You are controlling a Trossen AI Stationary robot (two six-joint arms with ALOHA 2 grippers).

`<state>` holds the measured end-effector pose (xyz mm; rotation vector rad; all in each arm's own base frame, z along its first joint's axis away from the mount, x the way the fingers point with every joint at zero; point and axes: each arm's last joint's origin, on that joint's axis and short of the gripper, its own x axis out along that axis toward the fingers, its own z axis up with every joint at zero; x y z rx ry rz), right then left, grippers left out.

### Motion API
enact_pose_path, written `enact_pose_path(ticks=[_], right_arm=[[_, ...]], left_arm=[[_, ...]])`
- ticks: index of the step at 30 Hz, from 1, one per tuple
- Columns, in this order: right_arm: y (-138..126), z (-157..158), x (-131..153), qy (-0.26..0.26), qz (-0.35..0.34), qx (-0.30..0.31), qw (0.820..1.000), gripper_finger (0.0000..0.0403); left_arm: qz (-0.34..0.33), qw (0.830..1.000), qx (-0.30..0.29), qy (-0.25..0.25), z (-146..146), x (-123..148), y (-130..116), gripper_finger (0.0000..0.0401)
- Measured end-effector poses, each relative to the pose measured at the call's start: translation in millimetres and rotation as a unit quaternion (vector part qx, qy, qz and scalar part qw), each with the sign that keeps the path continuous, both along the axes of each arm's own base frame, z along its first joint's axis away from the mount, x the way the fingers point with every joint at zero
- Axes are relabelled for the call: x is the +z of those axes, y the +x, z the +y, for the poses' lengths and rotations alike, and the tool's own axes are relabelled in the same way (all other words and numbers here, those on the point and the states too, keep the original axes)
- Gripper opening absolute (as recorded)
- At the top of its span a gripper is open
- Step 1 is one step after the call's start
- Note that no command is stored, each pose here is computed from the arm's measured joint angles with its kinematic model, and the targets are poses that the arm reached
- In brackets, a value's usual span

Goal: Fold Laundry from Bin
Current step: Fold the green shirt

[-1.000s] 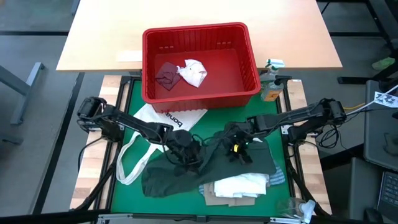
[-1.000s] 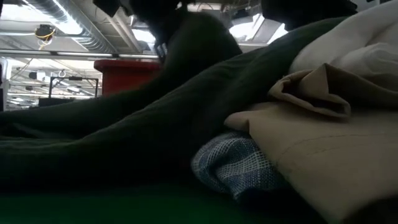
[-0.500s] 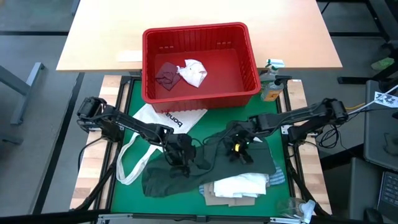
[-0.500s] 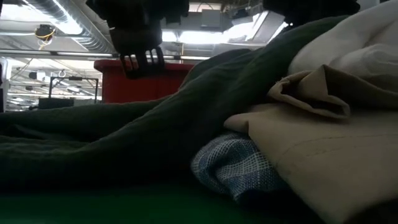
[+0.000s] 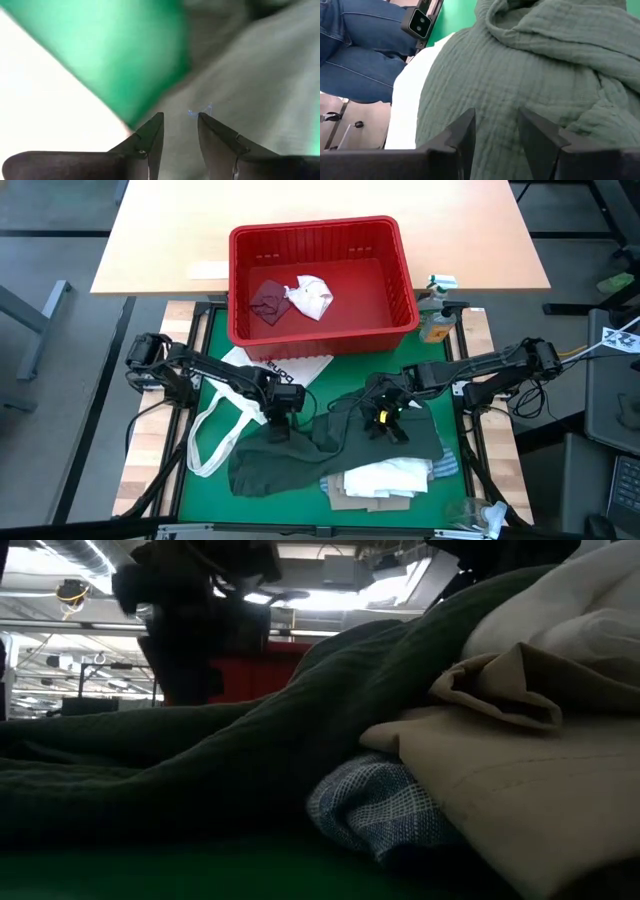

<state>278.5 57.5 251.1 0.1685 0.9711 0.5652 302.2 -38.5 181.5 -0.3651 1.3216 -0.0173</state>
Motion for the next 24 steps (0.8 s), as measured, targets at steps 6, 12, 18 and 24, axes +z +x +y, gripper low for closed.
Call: enact_pose_path(ticks=[6, 12, 18, 24], right_arm=[[0.0, 0.0, 0.0, 0.0, 0.0, 0.0, 1.0, 0.0147], [-0.1, 0.0, -0.1, 0.0, 0.001, -0.001, 1.0, 0.0147], [-0.1, -0.1, -0.1, -0.001, 0.001, -0.001, 1.0, 0.0147], [0.0, -0.1, -0.1, -0.001, 0.0, -0.001, 1.0, 0.0147]], left_arm=[[0.001, 0.997, -0.038, 0.064, 2.4, -3.2, -1.2, 0.0114], [0.009, 0.996, -0.057, 0.066, -5.6, -10.8, -6.1, 0.0114], [0.016, 0.993, -0.056, 0.107, -8.9, -26.1, -15.5, 0.0114], [0.009, 0.993, -0.057, 0.1, -8.7, -31.0, -16.9, 0.0114]])
